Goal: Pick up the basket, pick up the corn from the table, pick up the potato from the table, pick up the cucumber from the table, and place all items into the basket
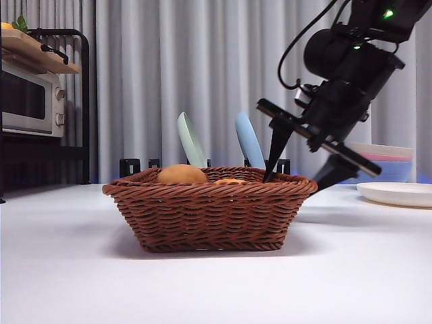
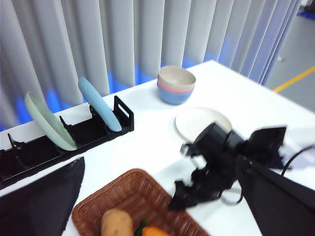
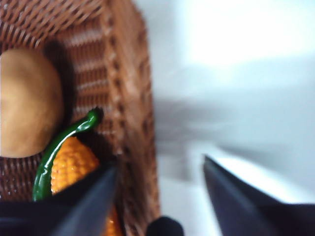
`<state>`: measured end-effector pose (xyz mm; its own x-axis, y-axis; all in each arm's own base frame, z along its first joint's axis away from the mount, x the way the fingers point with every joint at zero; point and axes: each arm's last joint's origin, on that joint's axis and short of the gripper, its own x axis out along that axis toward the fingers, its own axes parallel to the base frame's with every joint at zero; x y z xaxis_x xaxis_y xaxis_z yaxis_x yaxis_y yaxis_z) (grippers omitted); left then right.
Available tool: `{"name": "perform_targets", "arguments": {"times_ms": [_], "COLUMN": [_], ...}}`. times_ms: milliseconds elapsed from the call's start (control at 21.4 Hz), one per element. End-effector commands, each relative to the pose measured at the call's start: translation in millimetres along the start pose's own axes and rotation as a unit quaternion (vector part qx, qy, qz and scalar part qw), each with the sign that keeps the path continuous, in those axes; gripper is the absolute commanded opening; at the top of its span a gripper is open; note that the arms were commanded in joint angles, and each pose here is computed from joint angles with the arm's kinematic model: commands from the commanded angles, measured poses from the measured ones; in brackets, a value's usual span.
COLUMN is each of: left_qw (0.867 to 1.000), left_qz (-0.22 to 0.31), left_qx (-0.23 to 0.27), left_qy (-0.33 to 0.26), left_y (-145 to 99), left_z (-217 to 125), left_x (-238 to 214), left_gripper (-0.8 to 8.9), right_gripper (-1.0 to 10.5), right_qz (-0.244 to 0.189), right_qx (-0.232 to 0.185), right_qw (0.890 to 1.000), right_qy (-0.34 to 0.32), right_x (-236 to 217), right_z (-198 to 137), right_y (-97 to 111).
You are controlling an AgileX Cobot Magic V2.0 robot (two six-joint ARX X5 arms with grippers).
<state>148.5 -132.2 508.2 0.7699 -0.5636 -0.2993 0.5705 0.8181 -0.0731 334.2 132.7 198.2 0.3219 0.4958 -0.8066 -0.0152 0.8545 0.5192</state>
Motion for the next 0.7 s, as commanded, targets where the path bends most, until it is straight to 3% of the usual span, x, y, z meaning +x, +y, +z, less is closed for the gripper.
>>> {"name": "perform_targets", "arguments": {"times_ms": [47, 93, 140, 280, 420, 607, 700], "left_qw": [0.999, 0.997, 0.995, 0.989, 0.985, 0.982, 0.980], "left_qz": [0.020, 0.042, 0.064, 0.105, 0.137, 0.167, 0.178], "left_qx": [0.040, 0.050, 0.058, 0.070, 0.067, 0.057, 0.053], "left_qy": [0.030, 0.045, 0.058, 0.075, 0.075, 0.072, 0.068], "left_y": [1.7, 4.4, 8.0, 20.7, 35.5, 51.0, 57.4], "left_z": [-7.0, -9.6, -11.9, -13.7, -15.5, -28.4, -38.4], "left_x": [2.2, 2.8, 4.0, 8.5, 14.2, 27.2, 31.9], "left_gripper": [5.90, 5.26, 4.03, 0.25, -0.09, -0.09, -0.09], "right_gripper": [5.6, 5.5, 4.9, 1.7, -0.1, -0.2, -0.2], "right_qz": [0.012, 0.018, 0.026, 0.027, -0.002, -0.033, -0.053], "right_qx": [-0.044, -0.060, -0.084, -0.152, -0.207, -0.242, -0.246], "right_qw": [0.998, 0.996, 0.992, 0.972, 0.944, 0.919, 0.912], "right_qy": [-0.039, -0.061, -0.088, -0.176, -0.256, -0.310, -0.324], "right_x": [-27.5, -43.2, -60.1, -116.9, -163.9, -198.0, -208.3], "right_z": [4.1, 5.6, 6.6, 0.2, -14.7, -31.5, -38.2], "right_y": [4.9, 7.4, 11.0, 23.3, 33.8, 39.0, 39.0]}}
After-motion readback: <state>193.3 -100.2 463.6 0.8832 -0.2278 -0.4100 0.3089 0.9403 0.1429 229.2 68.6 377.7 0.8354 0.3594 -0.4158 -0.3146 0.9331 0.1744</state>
